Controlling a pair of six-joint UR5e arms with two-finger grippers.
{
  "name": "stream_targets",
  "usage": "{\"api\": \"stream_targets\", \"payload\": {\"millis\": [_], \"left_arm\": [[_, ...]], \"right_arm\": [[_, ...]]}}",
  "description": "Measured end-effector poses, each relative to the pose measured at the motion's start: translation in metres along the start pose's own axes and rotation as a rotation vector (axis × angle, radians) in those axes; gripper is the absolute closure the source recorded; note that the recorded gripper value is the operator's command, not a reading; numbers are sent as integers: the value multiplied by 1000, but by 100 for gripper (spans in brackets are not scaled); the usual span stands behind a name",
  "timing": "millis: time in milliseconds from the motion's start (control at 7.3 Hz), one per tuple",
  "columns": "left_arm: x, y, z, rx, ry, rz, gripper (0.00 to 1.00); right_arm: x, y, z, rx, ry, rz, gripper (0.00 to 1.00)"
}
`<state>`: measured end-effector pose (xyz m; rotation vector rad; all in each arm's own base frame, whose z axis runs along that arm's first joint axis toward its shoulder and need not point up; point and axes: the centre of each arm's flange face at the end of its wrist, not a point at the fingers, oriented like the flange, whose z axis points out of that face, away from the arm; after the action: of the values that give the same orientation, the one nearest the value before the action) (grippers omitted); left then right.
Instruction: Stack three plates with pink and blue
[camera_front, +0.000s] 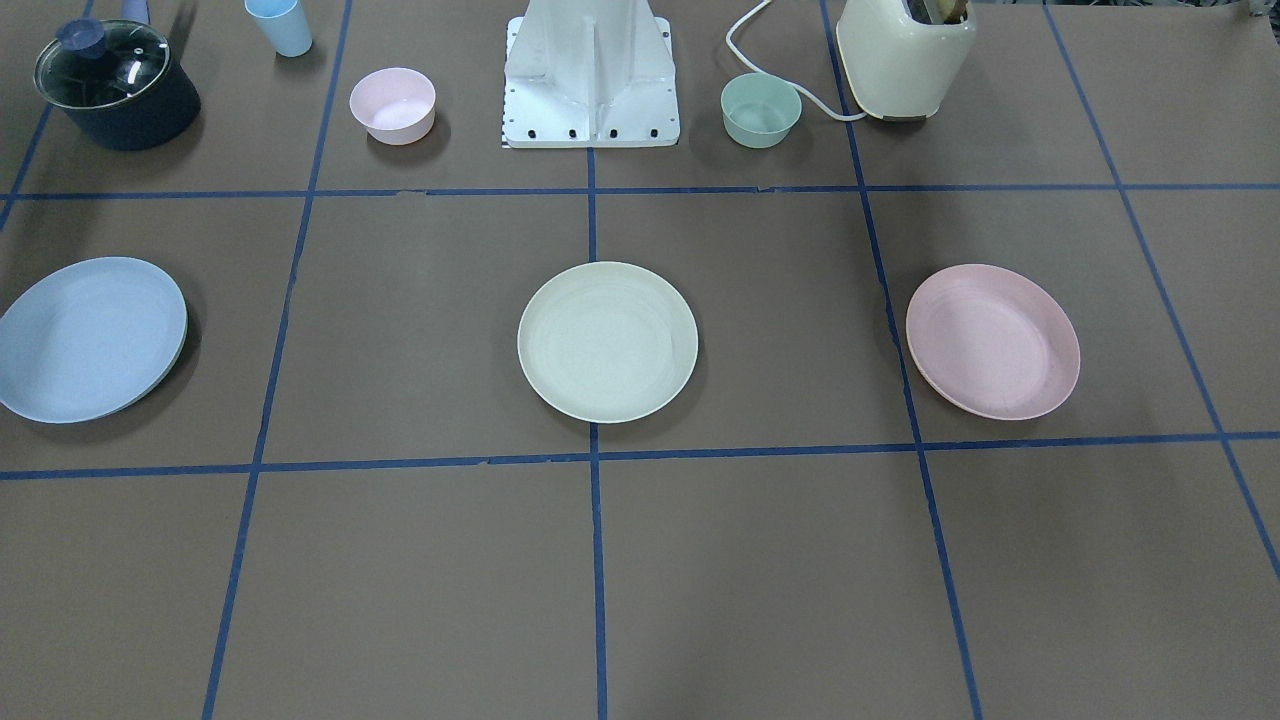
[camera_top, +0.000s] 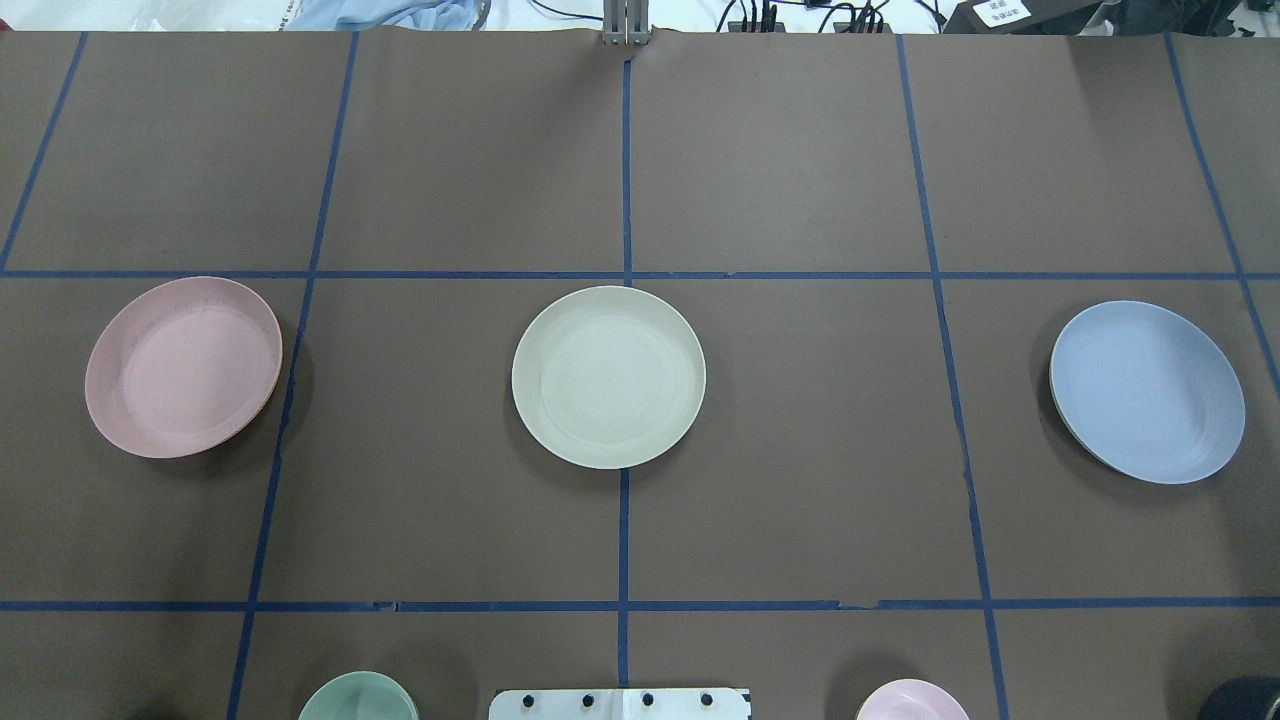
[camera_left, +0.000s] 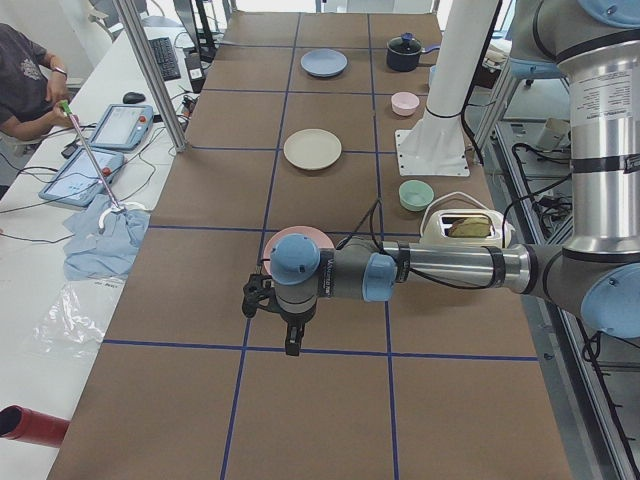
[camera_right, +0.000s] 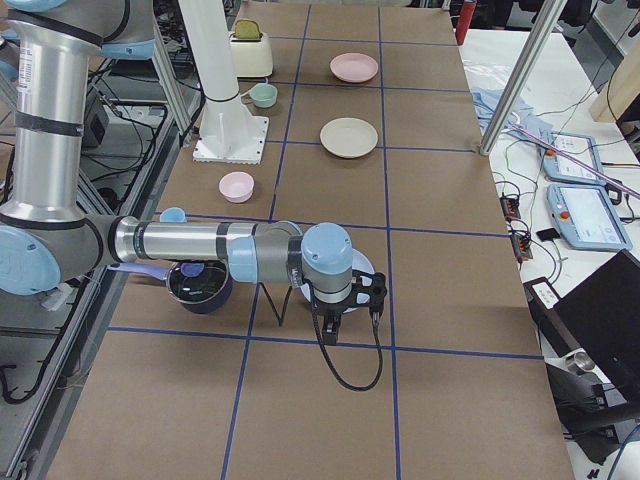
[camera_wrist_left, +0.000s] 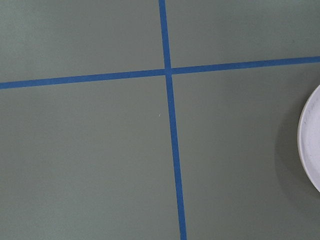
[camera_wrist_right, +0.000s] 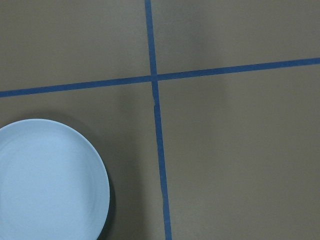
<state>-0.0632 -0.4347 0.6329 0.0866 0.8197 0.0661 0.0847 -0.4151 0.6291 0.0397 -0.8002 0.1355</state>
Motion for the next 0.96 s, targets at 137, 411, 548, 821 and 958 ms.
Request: {"api": "stream_targets", "payload": {"millis": [137, 411, 548, 821, 958], "left_arm": [[0, 0, 0, 0, 0, 3, 0], [3, -2, -2, 8, 1, 21, 0], [9, -6, -6, 36, 0, 55, 0], [21, -16, -10, 108, 3, 146, 0], [32, -21, -6, 115, 26, 181, 0]], "right_arm": [[1, 2, 1, -3, -1, 2, 0], [0, 3, 2, -6, -11, 4, 0], [-1, 2, 2, -5, -15, 3, 0], [-3, 0, 1, 3, -20, -5, 0], [-3, 0, 1, 5, -20, -6, 0]]}}
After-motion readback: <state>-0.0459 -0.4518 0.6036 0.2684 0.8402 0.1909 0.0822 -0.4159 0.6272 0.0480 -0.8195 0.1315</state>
